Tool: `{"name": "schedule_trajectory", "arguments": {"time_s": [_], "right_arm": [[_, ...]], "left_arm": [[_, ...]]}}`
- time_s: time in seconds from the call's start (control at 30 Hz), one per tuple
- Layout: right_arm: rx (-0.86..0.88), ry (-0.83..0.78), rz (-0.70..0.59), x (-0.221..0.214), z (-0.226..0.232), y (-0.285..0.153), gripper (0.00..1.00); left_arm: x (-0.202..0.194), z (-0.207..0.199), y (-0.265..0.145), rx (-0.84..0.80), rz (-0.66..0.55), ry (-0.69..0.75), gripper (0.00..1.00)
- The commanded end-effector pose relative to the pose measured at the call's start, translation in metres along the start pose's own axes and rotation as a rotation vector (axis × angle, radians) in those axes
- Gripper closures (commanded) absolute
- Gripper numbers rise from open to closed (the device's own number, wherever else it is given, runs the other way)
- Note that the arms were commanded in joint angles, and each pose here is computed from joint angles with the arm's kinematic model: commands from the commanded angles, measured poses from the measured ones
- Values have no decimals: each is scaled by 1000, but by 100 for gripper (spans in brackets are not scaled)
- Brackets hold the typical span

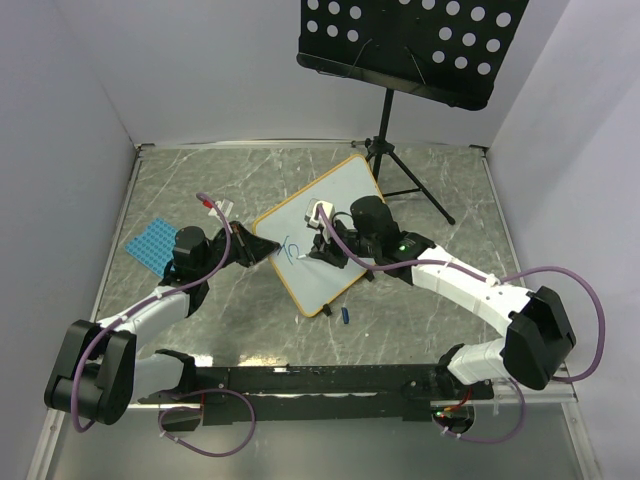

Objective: Write a sentence on the whiteboard

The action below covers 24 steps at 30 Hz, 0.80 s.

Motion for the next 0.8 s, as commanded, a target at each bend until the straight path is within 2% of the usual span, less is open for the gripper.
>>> {"name": "schedule_trajectory", "arguments": {"time_s": [0.0, 0.77], "right_arm": [[12, -8, -47, 16, 1, 5, 100], [18, -26, -91, 33, 8, 10, 100]], "left_arm": [[-17, -9, -2, -75, 79, 40, 99], [-19, -9, -3, -76, 78, 32, 99]]}}
Point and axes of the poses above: each gripper's point midway between its finger pads, its own y axis out along the fingers, its own z axis along the line the jaws close on, x = y × z, the point moved 5 cm from there along -y, back along the fingers, and after that the axes turned 15 degrees about y, right-handed, at the moved point
